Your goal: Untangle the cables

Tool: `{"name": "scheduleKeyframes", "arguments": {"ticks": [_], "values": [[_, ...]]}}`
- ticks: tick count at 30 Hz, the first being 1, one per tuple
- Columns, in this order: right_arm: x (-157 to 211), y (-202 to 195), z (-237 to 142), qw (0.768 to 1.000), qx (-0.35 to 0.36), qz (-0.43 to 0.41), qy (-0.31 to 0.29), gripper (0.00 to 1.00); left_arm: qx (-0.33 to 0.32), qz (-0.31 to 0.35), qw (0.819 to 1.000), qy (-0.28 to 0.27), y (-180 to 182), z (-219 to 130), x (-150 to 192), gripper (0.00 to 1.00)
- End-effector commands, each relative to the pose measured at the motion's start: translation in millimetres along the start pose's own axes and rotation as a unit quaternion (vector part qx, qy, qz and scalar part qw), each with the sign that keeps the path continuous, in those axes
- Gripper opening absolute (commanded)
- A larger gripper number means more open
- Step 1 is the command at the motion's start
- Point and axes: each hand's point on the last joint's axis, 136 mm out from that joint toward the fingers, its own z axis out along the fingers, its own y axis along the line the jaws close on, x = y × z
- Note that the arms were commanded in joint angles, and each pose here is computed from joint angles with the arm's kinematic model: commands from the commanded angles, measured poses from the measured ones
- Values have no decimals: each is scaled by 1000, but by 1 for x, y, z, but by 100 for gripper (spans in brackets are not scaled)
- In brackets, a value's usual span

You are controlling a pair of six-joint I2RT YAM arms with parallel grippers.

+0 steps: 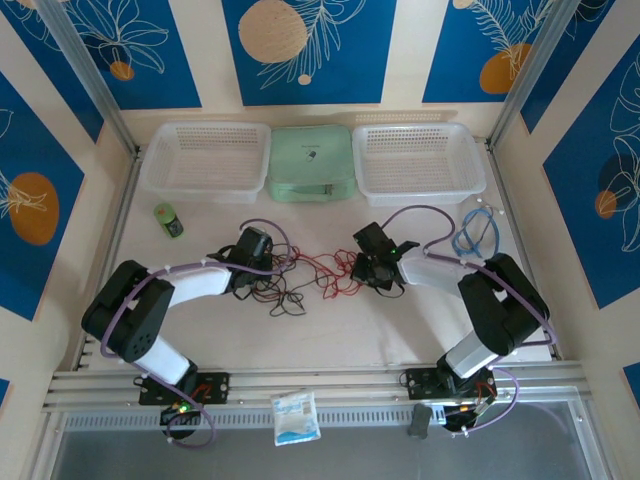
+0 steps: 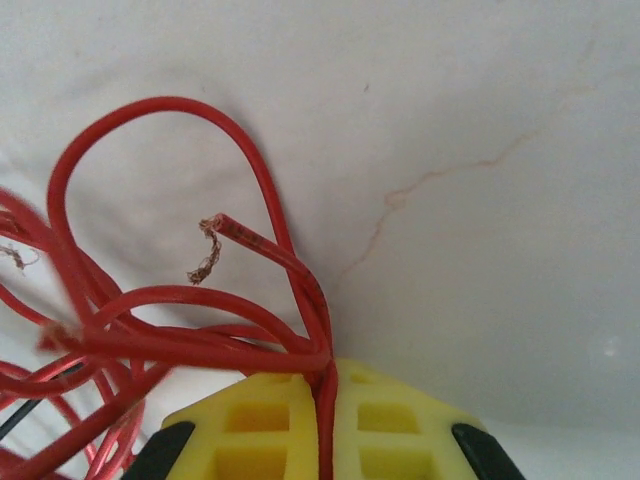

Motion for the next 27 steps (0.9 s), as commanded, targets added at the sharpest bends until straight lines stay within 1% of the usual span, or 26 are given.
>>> {"name": "scheduleKeyframes", "arguments": {"ticks": [1,4,6,7,9,12,15,17,21,27], "values": [[-3,-15,-11,999,35,28,-23,12,34,-12,999,-15,-12,-14,-14,10],[-8,-9,-27,999,29,8,-32,24,62,-10,998,-29,-20,-32,-25,34],[-9,-2,-41,999,20,-10,-41,34,83,-8,996,-43,-27,-49,-35,52],[-9,3,-50,999,13,-22,-45,40,89,-7,995,-48,-28,-57,-38,57],[-8,14,-67,997,0,-48,-57,55,98,-1,993,-59,-30,-75,-47,64],[-8,35,-93,993,-20,-95,-68,69,93,1,994,-64,-26,-93,-51,67],[-7,63,-109,987,-39,-142,-67,76,77,-2,996,-54,-19,-96,-47,69],[-5,86,-110,982,-62,-169,-54,76,70,-5,996,-45,-16,-92,-41,68],[-4,137,-93,972,-108,-208,-12,76,65,-18,997,-31,-14,-72,-29,65],[-9,179,-40,967,-103,-229,37,76,88,-28,995,-22,-25,-39,-24,60]]}}
